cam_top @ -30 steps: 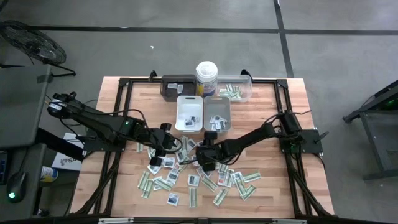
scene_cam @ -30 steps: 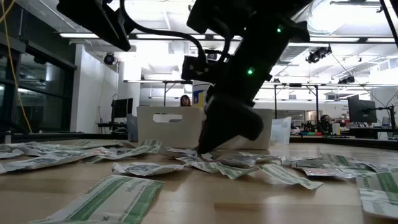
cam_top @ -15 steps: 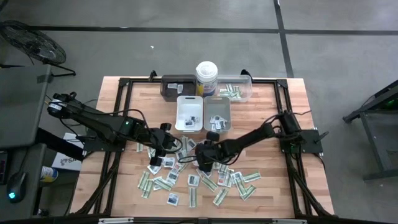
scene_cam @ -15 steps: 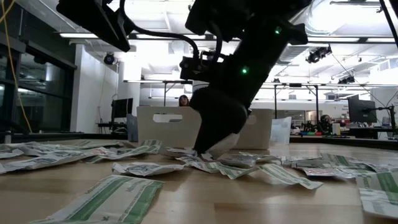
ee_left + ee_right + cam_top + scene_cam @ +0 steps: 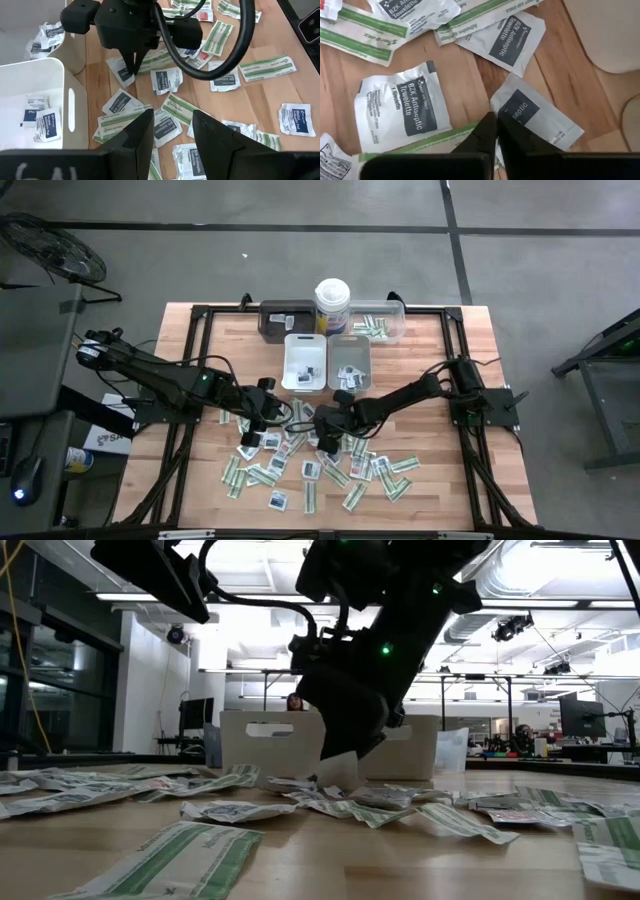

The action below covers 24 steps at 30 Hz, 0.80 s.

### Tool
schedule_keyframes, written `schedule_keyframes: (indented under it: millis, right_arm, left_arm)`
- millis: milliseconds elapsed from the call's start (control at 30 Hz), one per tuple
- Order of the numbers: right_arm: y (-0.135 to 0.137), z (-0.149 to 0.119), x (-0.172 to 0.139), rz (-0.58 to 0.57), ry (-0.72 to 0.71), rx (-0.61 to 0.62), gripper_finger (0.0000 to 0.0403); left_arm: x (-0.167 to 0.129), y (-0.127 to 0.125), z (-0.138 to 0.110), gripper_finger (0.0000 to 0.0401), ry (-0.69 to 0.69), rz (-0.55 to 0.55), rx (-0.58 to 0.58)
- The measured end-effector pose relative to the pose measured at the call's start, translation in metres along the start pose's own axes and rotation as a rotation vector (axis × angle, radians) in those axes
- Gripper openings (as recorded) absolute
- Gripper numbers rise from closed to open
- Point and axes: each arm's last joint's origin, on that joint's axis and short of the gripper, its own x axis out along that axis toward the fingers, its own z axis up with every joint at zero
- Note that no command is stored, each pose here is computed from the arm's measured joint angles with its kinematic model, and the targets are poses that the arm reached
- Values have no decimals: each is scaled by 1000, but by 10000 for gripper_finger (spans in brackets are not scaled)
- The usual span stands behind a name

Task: Pick & Place First Aid Supplies
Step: Put the wipe into the gray bin

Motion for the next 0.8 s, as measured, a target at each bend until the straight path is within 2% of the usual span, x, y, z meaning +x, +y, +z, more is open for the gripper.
schedule_keyframes:
  millis: [333, 567, 800]
  right_arm:
    - [1, 4, -15, 94, 14, 57, 1]
    - [-6, 20, -39, 123, -76, 103, 1]
    - [-9, 28, -44, 145, -127, 165, 0]
  left_arm:
    - [0, 0, 0, 133, 0, 2, 0]
    - [0, 0, 0, 133, 0, 1, 0]
    - [0, 0, 0, 133, -1, 1, 0]
